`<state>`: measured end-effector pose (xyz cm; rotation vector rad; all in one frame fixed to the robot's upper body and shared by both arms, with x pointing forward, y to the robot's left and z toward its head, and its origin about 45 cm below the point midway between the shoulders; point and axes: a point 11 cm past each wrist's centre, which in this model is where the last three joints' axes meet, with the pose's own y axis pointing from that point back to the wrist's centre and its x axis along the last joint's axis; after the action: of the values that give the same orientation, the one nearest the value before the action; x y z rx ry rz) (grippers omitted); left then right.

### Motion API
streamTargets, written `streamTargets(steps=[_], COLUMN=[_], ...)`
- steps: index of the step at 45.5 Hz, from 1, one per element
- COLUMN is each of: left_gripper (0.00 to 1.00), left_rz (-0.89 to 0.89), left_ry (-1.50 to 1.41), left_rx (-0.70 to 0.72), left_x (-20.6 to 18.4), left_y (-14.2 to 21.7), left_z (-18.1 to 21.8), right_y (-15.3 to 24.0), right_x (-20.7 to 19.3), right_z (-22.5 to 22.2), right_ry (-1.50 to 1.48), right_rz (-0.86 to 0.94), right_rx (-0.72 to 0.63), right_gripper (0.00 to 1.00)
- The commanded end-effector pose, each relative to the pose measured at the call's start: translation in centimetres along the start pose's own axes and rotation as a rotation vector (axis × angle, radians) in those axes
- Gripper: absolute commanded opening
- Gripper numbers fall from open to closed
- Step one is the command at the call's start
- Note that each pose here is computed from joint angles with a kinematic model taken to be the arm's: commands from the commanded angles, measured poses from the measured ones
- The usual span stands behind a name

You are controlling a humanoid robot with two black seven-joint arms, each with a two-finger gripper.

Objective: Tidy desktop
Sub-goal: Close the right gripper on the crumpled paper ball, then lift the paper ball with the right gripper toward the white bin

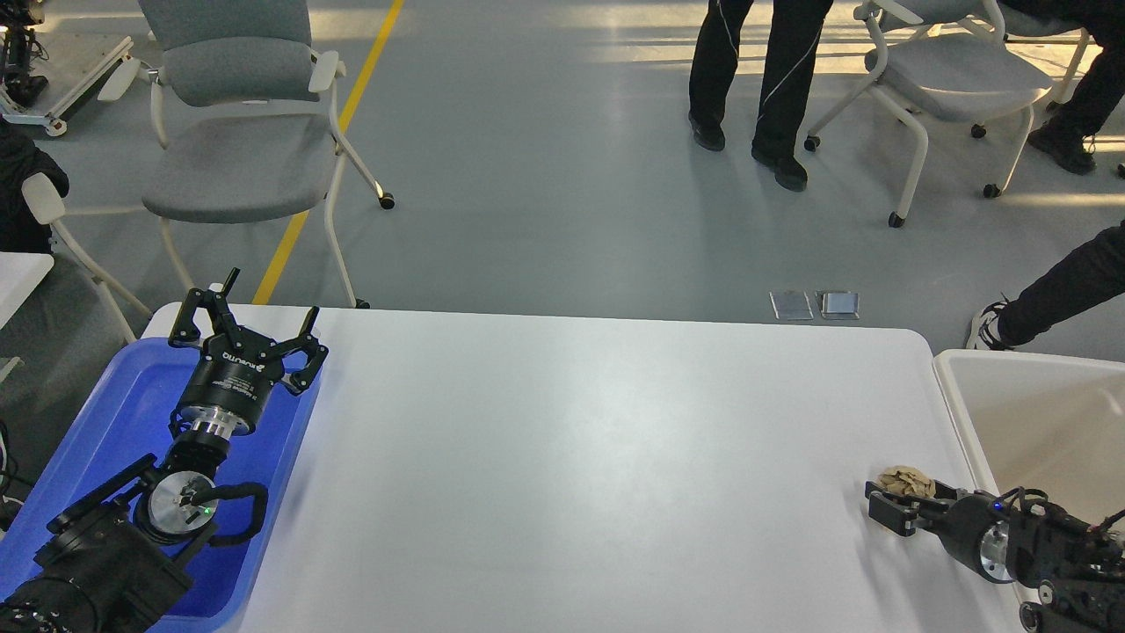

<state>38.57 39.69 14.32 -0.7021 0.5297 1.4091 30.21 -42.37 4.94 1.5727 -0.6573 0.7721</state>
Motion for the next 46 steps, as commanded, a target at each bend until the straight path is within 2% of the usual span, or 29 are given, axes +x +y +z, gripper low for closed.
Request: streamTargets(steps=[1,9,21,32,40,46], left_gripper=[1.00,1.00,1.00,1.00,1.00,1.00], left_rz=[0.000,0.000,0.000,0.000,0.000,0.000], left_ry=[0.000,0.000,0.000,0.000,0.000,0.000], left_rx=[0.000,0.000,0.000,0.000,0.000,0.000], left_x=[0.0,0.0,0.0,0.0,0.0,0.0], left_y=[0.0,0.0,0.0,0.0,0.0,0.0], left_z=[0.0,0.0,0.0,0.0,0.0,0.0], right_y=[-0.1,-0.1,0.0,-0.4,0.3,1.5], right_x=[-0.8,-0.8,-1.2,0.0,2.6,6.6], right_z=[-0.2,-0.2,-0.3,-1.1,-1.2,-0.7], right_ry=[0.009,0.014,0.003,-0.067,-0.087,-0.121], right_rz=[-0.012,-0.009,-0.019,0.002,0.024,0.070], right_rx=[0.003,0.004,0.001,0.011,0.038,0.049], right_gripper=[0.26,0.00,0.00,0.00,0.00,0.00])
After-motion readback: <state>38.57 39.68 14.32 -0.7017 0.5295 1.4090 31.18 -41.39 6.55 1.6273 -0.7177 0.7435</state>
